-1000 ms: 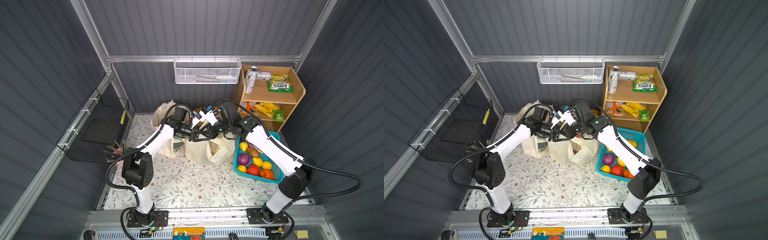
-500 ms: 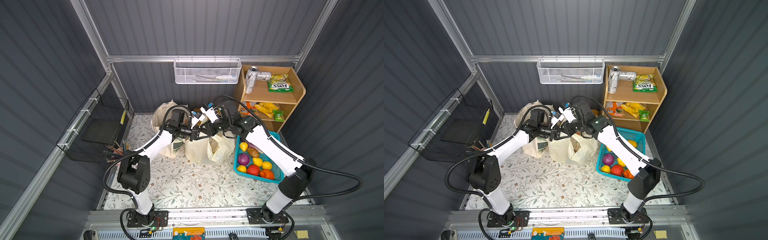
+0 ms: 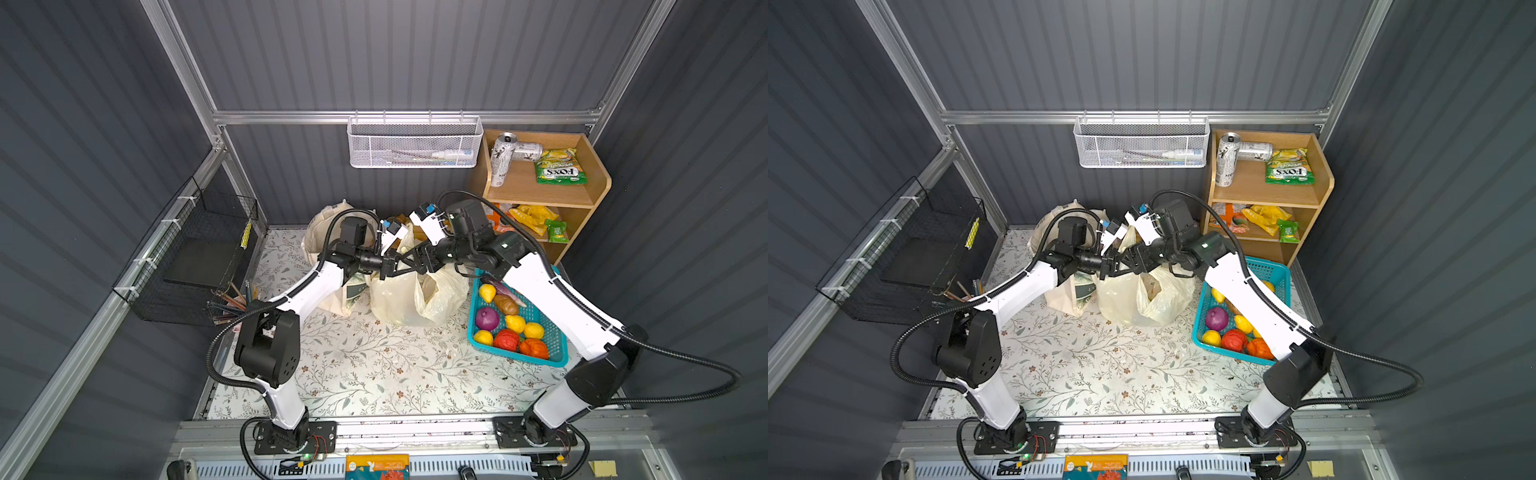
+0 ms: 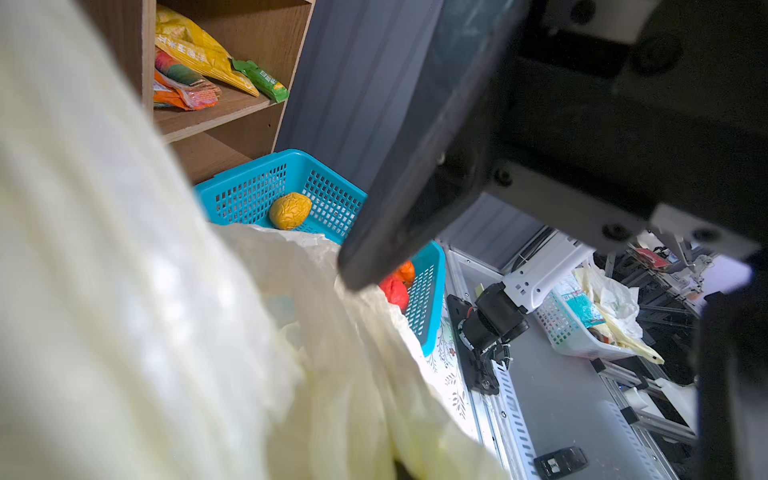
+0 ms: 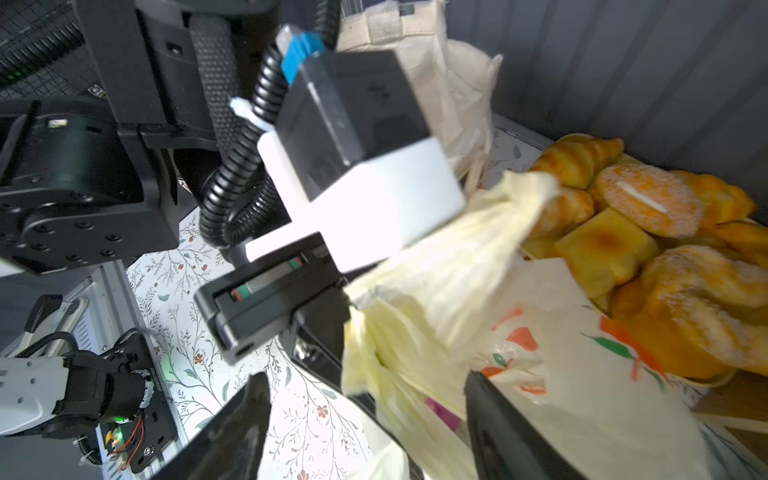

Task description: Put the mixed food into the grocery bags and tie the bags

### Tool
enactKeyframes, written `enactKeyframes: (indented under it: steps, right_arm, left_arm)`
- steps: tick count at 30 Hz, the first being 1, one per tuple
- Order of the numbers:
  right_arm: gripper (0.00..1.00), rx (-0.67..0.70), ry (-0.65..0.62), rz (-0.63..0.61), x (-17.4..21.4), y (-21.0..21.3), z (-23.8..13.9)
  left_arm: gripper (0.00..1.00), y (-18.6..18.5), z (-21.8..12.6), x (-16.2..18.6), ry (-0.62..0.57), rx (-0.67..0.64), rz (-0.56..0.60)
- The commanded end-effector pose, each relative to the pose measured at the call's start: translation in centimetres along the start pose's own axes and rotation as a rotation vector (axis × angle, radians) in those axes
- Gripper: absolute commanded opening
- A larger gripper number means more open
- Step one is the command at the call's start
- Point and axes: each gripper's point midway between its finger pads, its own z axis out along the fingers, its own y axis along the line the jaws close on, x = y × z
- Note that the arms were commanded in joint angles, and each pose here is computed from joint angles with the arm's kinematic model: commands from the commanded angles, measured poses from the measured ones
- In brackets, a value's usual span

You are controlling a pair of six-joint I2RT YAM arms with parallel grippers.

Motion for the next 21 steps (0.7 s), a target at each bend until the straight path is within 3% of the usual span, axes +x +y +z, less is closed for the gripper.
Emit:
enactKeyframes:
  steps: [1,9,13,21]
  right_arm:
    - [0.78,-0.027,-0.053,0.021,-0.3,-1.1,-2.1]
    - [0.91,-0.142,-0.075,-0.005,1.4,-3.7,-2.8]
    - [0.90,-0.227,-0.041,-0.033,2.2,-2.8,-1.9]
    - [0.87,-0.242,0.025,-0.032,4.8,-3.6,0.8]
  left_arm:
    - [0.00,-0.7,0.0,-0.1,-0.001,0.019,0.017]
    - [0.00,-1.0,0.0,-0.1,0.006,0.047,0.008]
    - [0.00,-1.2,0.0,-1.1,0.003,0.061,0.025]
    - [0.00,-1.2,0.1,-0.9,0.011,0.078,0.013]
